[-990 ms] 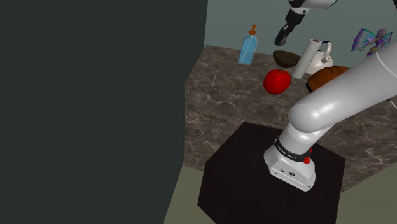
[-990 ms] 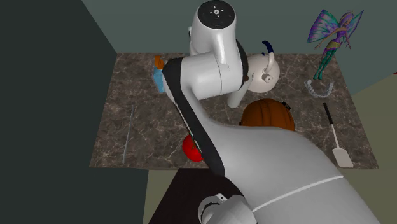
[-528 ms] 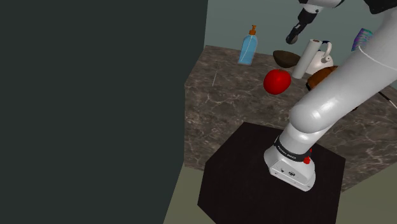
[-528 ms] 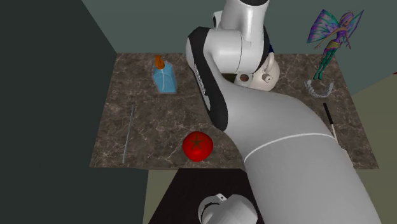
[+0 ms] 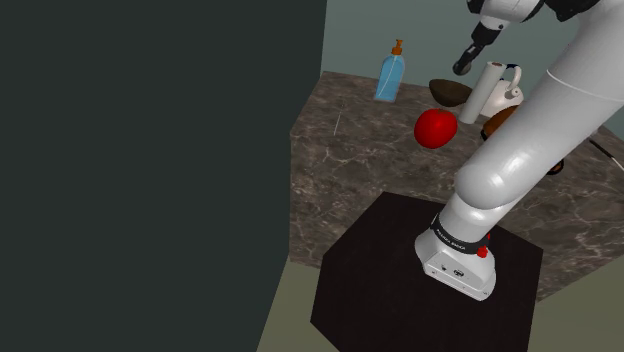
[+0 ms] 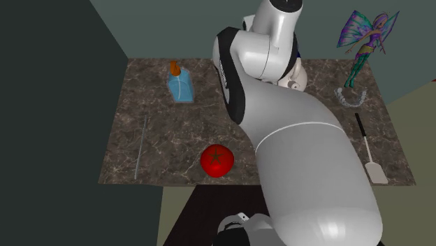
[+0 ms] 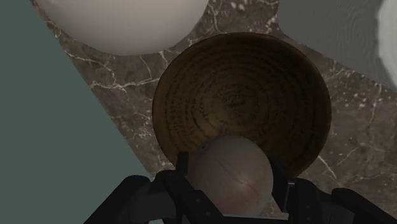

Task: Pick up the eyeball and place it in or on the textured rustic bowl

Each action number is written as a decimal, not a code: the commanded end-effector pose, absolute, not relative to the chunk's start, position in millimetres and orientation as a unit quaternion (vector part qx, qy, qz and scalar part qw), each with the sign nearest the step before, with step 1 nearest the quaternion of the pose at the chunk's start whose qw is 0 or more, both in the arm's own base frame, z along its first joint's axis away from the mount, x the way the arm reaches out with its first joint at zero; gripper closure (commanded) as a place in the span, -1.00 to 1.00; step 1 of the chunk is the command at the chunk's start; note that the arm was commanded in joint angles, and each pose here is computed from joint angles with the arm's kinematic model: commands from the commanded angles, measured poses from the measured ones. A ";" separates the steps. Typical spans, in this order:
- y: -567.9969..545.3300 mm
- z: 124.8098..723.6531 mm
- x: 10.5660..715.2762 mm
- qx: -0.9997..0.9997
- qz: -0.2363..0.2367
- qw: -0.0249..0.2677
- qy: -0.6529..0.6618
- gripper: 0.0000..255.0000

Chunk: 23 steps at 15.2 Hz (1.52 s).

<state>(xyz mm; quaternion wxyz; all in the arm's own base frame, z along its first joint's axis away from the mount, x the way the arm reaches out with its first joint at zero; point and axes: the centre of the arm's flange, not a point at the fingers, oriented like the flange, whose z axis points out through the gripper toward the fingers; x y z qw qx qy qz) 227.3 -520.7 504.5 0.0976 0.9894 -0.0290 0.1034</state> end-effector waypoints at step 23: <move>-515.7 484.2 222.2 0.989 0.104 0.098 -0.029 -1.00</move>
